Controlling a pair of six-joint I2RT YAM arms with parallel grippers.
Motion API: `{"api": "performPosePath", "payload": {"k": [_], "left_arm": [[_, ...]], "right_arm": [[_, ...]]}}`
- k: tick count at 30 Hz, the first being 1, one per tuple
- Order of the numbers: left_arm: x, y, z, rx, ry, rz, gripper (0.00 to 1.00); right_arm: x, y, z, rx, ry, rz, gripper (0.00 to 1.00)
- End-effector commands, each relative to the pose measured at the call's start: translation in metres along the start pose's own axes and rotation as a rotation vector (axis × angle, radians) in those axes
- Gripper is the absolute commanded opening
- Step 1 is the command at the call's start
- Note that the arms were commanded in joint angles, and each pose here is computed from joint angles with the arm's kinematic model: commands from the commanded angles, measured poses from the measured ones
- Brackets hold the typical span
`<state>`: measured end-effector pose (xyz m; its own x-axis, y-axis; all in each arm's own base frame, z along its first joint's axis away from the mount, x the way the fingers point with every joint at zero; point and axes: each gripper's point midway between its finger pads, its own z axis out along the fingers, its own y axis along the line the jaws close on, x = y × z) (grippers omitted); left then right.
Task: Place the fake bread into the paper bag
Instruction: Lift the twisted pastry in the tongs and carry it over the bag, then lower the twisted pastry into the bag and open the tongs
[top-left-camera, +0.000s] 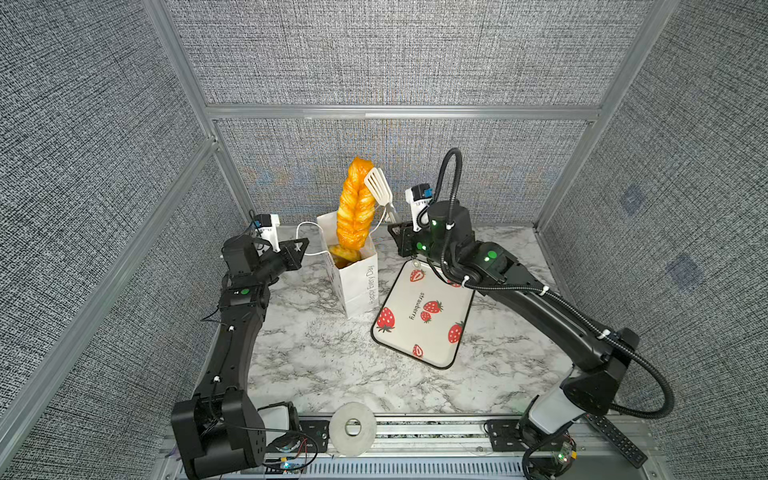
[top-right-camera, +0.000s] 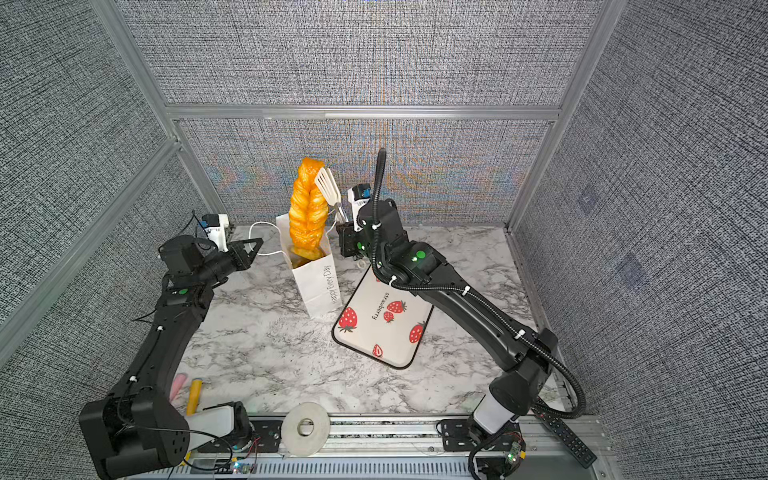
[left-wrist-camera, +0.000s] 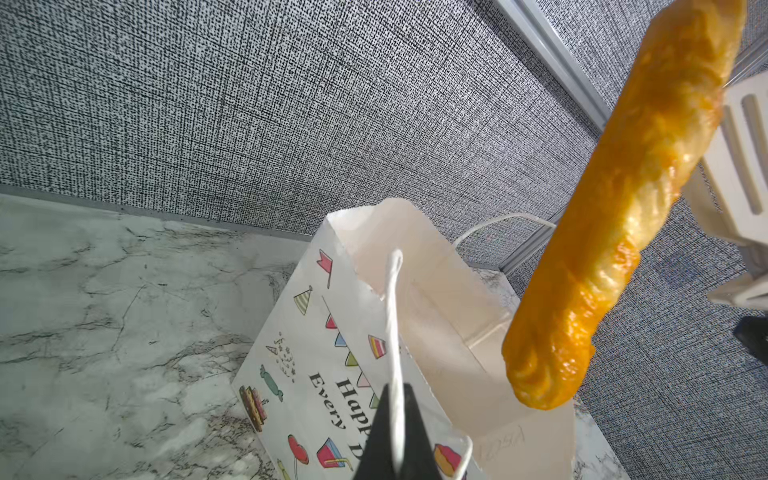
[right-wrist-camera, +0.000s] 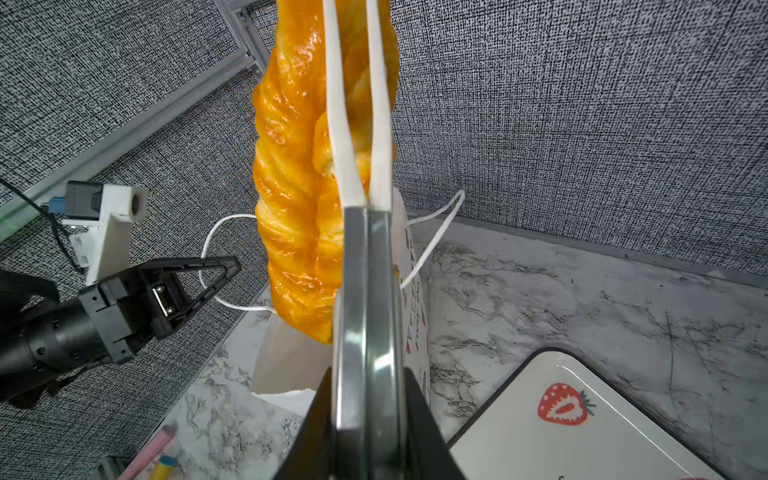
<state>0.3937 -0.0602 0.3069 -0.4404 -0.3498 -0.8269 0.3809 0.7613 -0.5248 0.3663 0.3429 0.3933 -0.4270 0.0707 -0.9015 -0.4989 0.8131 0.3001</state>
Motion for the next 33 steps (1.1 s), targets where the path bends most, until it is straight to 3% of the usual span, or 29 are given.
{"api": "performPosePath", "payload": {"k": [1, 33], "left_arm": [[-0.002, -0.001, -0.001, 0.002, -0.010, 0.017, 0.00], [-0.003, -0.002, -0.002, 0.003, -0.014, 0.019, 0.00]], "right_arm": [[-0.012, 0.007, 0.003, -0.019, -0.047, -0.012, 0.16], [0.094, 0.006, 0.029, 0.073, 0.301, -0.120, 0.16]]}}
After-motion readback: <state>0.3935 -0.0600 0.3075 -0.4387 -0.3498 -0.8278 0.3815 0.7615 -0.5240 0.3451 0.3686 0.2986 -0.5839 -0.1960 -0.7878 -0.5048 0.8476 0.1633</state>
